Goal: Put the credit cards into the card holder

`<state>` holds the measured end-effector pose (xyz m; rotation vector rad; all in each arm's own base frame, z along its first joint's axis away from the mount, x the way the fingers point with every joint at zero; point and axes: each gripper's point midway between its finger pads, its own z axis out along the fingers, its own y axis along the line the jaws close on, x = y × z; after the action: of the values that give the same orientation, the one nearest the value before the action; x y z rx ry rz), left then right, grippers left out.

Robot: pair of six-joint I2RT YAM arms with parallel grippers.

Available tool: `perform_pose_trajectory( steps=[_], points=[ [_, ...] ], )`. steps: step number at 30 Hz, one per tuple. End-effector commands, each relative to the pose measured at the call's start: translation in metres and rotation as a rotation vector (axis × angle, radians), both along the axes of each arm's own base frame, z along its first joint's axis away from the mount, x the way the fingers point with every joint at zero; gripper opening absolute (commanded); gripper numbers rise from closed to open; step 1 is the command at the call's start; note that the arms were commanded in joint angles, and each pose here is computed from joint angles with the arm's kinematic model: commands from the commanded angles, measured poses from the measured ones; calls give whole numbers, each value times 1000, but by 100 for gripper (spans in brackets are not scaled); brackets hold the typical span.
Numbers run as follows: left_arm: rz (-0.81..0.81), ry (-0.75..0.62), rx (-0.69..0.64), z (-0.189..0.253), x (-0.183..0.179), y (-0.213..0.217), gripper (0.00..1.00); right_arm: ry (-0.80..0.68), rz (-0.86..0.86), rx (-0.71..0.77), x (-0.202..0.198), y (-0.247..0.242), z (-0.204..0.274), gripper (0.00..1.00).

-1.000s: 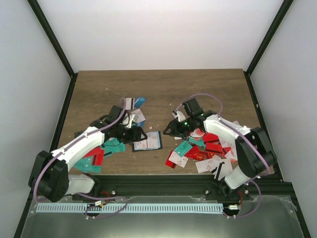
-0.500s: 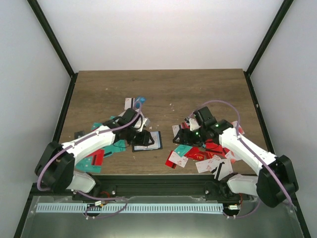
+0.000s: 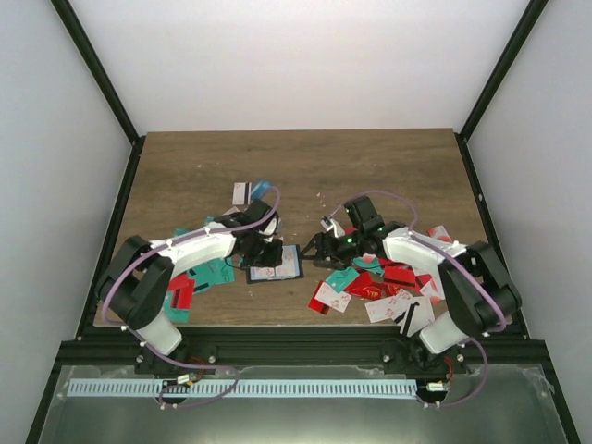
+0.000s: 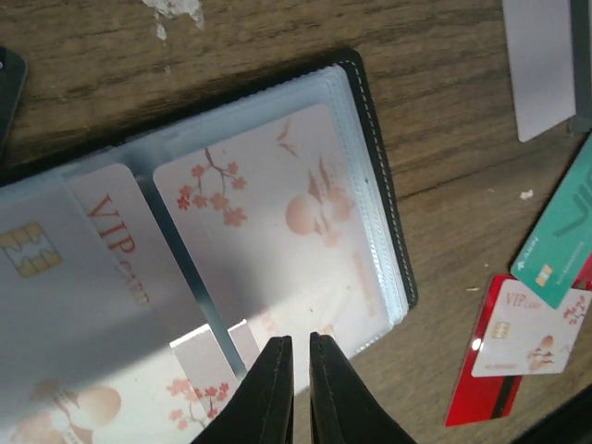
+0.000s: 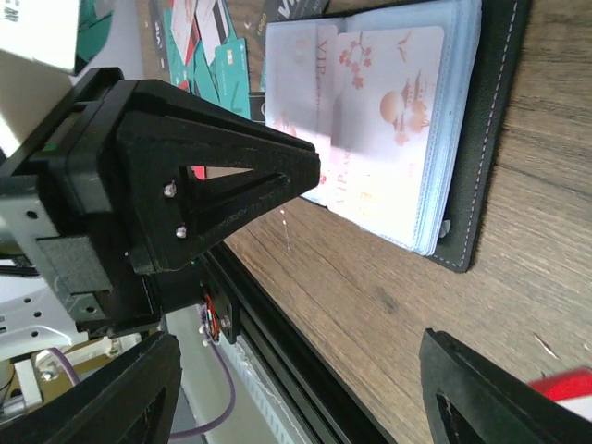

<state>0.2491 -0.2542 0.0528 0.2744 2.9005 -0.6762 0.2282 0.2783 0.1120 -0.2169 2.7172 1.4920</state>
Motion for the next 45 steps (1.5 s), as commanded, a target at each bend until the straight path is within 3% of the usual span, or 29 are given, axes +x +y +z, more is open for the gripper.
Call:
perform_pose_trajectory(
  steps=[1, 12, 45],
  points=[
    [1, -18, 31, -4, 9, -1, 7, -16, 42, 93, 13, 21, 12, 72],
    [-1, -2, 107, -25, 13, 6, 4, 36, 68, 93, 26, 33, -9, 72],
    [-10, 25, 108, -46, 5, 10, 4, 107, 159, 80, 28, 69, -46, 71]
  ],
)
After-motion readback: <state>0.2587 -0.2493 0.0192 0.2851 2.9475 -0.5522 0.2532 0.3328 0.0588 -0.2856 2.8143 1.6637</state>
